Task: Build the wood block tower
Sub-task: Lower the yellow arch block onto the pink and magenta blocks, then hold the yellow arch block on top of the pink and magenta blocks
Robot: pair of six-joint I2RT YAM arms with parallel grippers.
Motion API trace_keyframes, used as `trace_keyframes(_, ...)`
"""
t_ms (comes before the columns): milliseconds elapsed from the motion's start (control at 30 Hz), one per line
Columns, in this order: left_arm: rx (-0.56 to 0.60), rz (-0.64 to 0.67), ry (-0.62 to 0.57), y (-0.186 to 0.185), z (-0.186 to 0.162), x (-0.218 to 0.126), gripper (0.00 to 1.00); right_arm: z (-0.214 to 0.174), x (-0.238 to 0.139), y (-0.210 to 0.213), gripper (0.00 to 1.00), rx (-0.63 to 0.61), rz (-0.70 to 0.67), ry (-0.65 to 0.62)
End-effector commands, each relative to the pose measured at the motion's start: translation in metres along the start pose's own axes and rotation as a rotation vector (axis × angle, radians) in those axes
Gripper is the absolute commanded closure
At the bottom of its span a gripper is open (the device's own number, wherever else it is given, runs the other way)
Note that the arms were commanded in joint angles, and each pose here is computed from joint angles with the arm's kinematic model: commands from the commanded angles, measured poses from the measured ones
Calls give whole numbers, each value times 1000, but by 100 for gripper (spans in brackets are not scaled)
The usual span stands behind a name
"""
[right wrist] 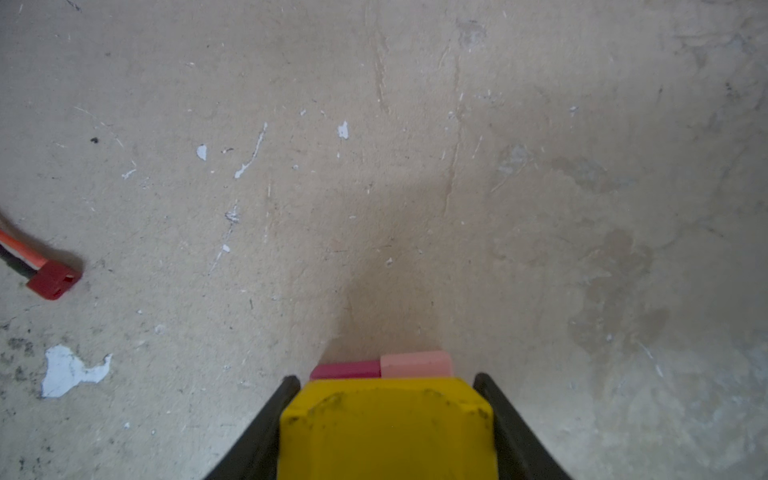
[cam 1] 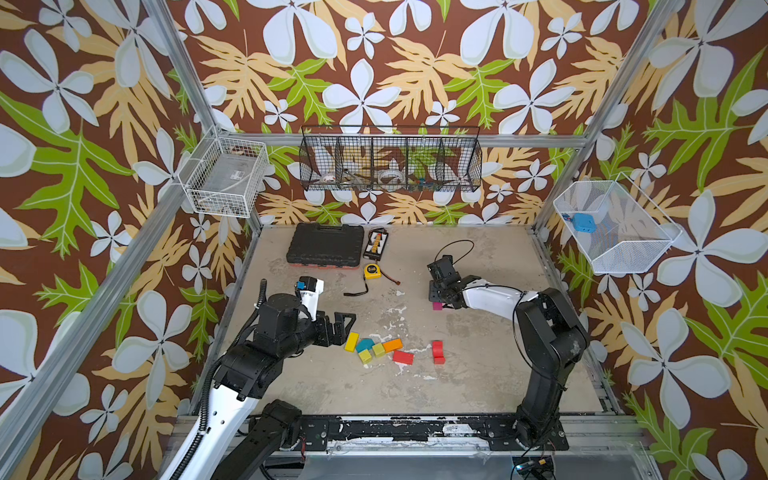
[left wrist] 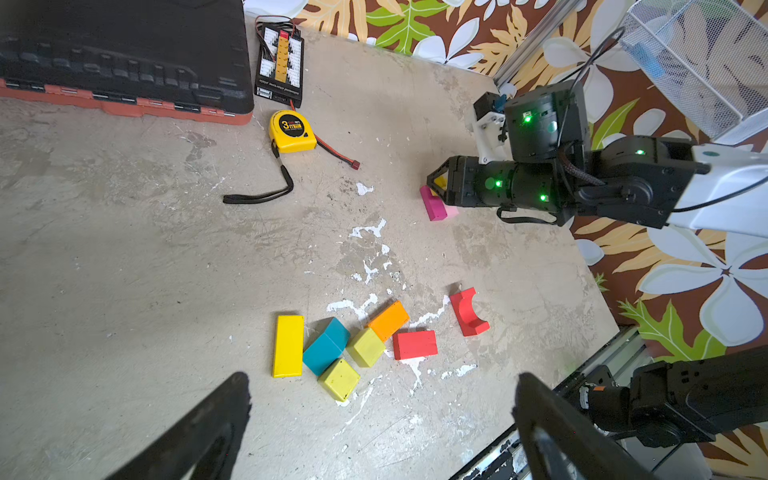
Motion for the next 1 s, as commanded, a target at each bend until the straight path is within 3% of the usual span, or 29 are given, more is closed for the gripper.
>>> trace_keyframes(0, 14, -9, -21, -2, 4, 0, 0, -1, 2, -1, 50, -8, -9, 7)
trace_keyframes(967, 14, -7, -27, -2, 5, -2, 0, -11, 7, -2, 47, -15, -13, 32)
Point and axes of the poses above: each gripper's point midway between its finger pads, its own x axis out along the fingers, its own y axis along the line the jaws close on, z = x × y, the point moved 3 cm from there along -x, back along the fingers, and after that the axes turned 12 degrees about -x, right-handed, at the moved point
